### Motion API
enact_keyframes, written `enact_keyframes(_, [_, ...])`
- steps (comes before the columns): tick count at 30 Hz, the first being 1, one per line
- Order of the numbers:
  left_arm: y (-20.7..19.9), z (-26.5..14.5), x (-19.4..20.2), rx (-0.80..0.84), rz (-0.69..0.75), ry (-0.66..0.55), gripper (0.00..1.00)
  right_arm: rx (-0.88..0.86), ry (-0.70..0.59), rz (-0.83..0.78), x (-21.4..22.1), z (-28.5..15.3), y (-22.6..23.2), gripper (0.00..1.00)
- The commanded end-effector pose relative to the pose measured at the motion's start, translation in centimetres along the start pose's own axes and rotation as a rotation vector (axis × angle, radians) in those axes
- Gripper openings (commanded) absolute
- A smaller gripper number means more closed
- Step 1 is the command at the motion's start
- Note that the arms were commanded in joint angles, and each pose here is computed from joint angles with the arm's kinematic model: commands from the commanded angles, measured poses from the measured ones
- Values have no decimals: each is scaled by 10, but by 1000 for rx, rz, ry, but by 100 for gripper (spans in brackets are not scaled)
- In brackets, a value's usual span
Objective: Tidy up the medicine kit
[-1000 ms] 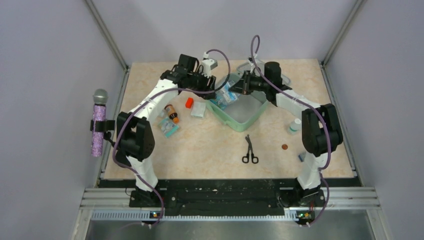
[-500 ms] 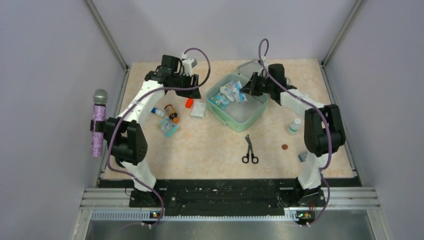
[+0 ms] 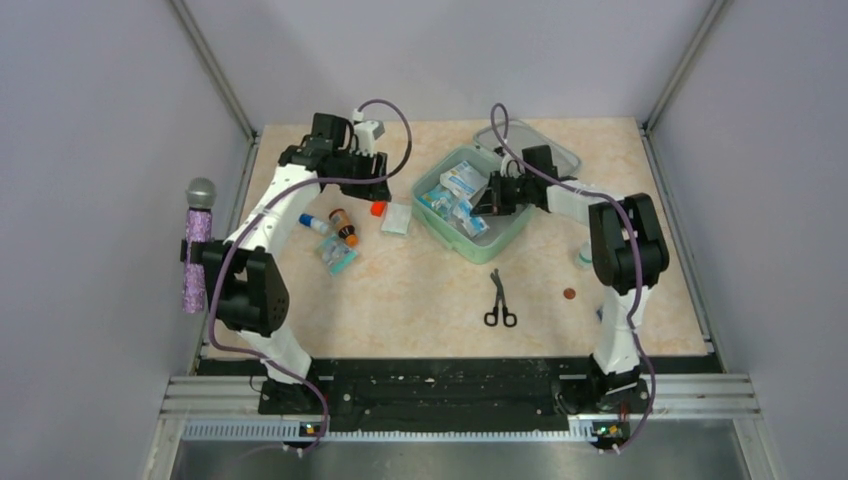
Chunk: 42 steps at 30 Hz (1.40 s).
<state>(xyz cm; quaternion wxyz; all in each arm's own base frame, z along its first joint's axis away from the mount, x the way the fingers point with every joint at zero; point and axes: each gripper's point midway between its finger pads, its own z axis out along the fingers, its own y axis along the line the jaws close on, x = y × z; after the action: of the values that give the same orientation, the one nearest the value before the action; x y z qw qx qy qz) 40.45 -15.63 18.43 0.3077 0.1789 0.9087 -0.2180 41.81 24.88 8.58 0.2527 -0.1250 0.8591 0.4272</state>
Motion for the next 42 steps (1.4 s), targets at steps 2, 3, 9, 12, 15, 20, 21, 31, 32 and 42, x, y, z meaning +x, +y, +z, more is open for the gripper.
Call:
enact_keyframes(2, [-5,-23,6,-18,53,-7,57,-61,18,-37,-5,19,5,0])
enact_keyframes(3, [-5,-24,10,-22,56,2,57,-66,24,-37,-4,23,5,0])
enact_keyframes(9, [3,-32,40,-72,51,77,57,-71,41,-35,-1,42,3,6])
enact_keyframes(12, [8,-32,55,-87,43,128,57,-25,24,-54,-9,37,0,25])
enact_keyframes(15, [16,-31,65,-120,30,149,57,54,0,-71,-19,23,-4,42])
enact_keyframes(20, [40,-37,85,-261,-62,187,59,137,-39,-115,-35,1,-6,54])
enact_keyframes(21, [44,-38,91,-286,-72,197,59,148,-44,-119,-37,-3,-5,57])
enact_keyframes(31, [97,-21,140,-440,119,354,61,243,-115,-290,-55,-54,20,59])
enact_keyframes(32, [102,-18,141,-447,143,361,61,245,-119,-299,-54,-59,23,59])
enact_keyframes(42, [93,18,145,-378,375,336,61,288,-140,-344,-50,-93,28,60])
